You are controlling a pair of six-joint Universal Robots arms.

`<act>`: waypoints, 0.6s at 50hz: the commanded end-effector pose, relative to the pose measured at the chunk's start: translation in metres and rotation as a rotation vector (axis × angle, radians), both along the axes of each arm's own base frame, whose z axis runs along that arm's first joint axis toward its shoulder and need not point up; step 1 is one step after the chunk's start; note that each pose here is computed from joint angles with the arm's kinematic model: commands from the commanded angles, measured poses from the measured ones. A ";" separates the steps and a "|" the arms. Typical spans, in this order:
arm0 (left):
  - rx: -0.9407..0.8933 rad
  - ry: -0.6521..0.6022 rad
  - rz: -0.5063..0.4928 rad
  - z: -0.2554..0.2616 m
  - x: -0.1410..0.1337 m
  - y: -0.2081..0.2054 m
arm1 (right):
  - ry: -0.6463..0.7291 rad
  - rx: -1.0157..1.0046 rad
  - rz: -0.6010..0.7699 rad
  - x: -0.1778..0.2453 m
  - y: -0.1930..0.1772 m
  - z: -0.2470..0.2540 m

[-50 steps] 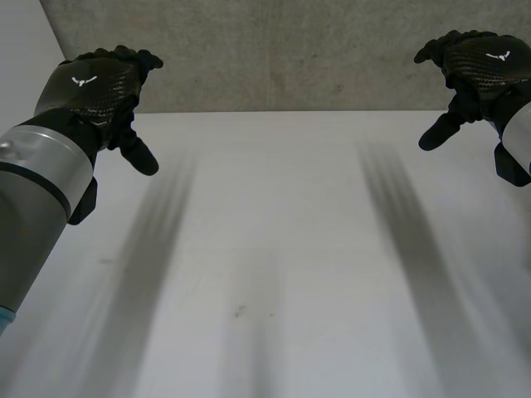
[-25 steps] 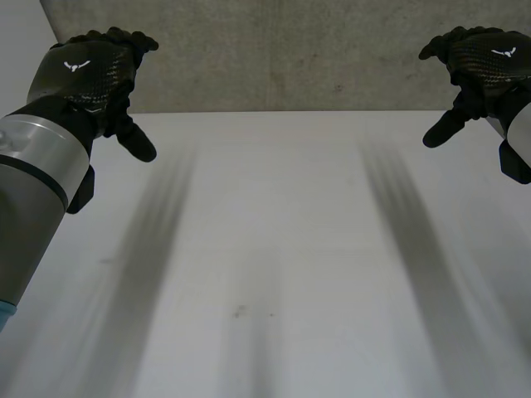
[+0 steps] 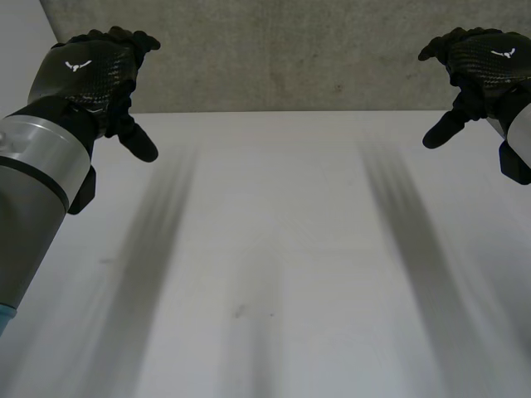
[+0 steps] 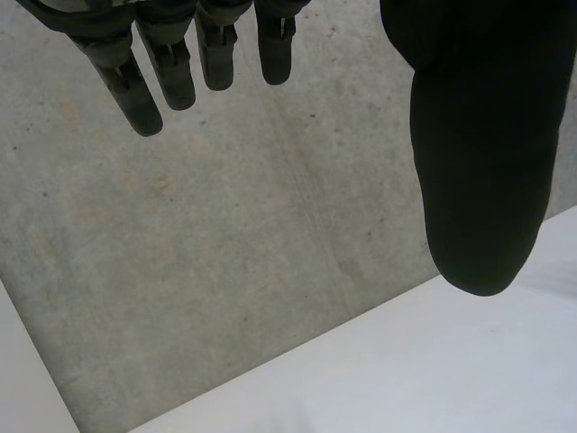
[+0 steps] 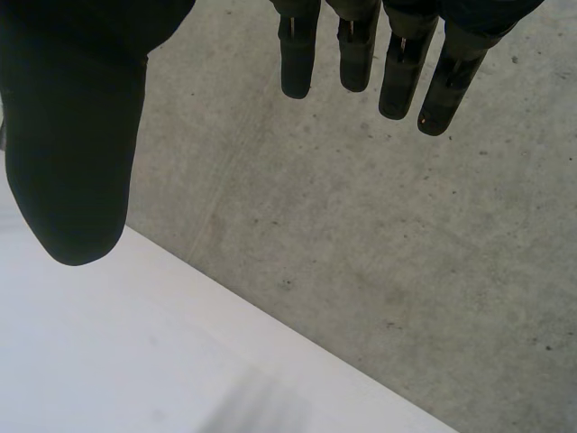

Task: Fold the towel.

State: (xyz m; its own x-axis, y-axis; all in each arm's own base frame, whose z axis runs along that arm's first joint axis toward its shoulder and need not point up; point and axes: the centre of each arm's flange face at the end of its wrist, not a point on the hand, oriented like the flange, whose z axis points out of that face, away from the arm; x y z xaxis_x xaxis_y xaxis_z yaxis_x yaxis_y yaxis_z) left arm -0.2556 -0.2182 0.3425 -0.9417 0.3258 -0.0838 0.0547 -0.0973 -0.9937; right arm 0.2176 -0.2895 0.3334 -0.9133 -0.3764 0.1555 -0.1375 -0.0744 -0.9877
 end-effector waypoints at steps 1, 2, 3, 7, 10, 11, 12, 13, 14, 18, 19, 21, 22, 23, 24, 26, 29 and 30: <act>-0.019 0.010 -0.005 0.007 0.001 0.005 | 0.000 -0.002 0.002 0.001 0.001 0.001; -0.026 0.013 -0.004 0.009 0.002 0.006 | 0.000 0.000 0.002 0.001 0.001 0.000; -0.031 0.017 -0.004 0.011 0.003 0.007 | 0.000 0.000 0.004 0.001 0.002 0.000; -0.031 0.018 -0.004 0.011 0.003 0.007 | 0.001 0.003 0.005 0.002 0.001 -0.001; -0.030 0.016 -0.005 0.011 0.002 0.008 | 0.001 0.004 0.007 0.002 0.002 -0.001; -0.030 0.016 -0.005 0.011 0.002 0.008 | 0.002 0.008 0.007 0.002 0.001 -0.003; -0.028 0.015 -0.004 0.010 0.003 0.007 | 0.002 0.009 0.007 0.002 0.001 -0.003; -0.027 0.016 -0.004 0.010 0.002 0.007 | 0.003 0.011 0.007 0.002 0.001 -0.004; -0.027 0.016 -0.004 0.010 0.002 0.007 | 0.003 0.012 0.007 0.002 0.001 -0.004; -0.024 0.013 -0.004 0.008 0.002 0.006 | 0.006 0.012 0.007 0.002 0.000 -0.005; -0.024 0.013 -0.004 0.008 0.002 0.006 | 0.006 0.012 0.007 0.002 0.000 -0.005; -0.018 0.009 -0.004 0.006 0.001 0.004 | 0.024 0.006 0.007 0.002 0.001 -0.005; -0.018 0.009 -0.004 0.006 0.001 0.004 | 0.025 0.006 0.007 0.002 0.001 -0.005; -0.018 0.009 -0.004 0.005 0.001 0.004 | 0.038 0.002 0.008 0.003 0.001 -0.006; -0.016 0.010 -0.005 0.004 0.000 0.003 | 0.056 -0.001 0.008 0.003 0.001 -0.007; -0.013 0.008 -0.005 0.002 -0.001 0.001 | 0.072 -0.003 0.008 0.003 0.001 -0.009; 0.000 0.001 -0.007 -0.007 -0.005 -0.004 | 0.113 -0.009 0.010 0.003 0.001 -0.012; 0.000 0.000 -0.007 -0.007 -0.005 -0.004 | 0.113 -0.009 0.010 0.003 0.001 -0.012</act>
State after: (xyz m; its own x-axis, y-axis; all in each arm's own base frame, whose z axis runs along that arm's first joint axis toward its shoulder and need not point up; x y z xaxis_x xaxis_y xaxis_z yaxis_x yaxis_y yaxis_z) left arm -0.2557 -0.2156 0.3461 -0.9409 0.3288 -0.0806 0.0454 -0.1134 -0.9925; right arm 0.2201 -0.2888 0.3268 -0.9029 -0.3839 0.1932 -0.1791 -0.0725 -0.9812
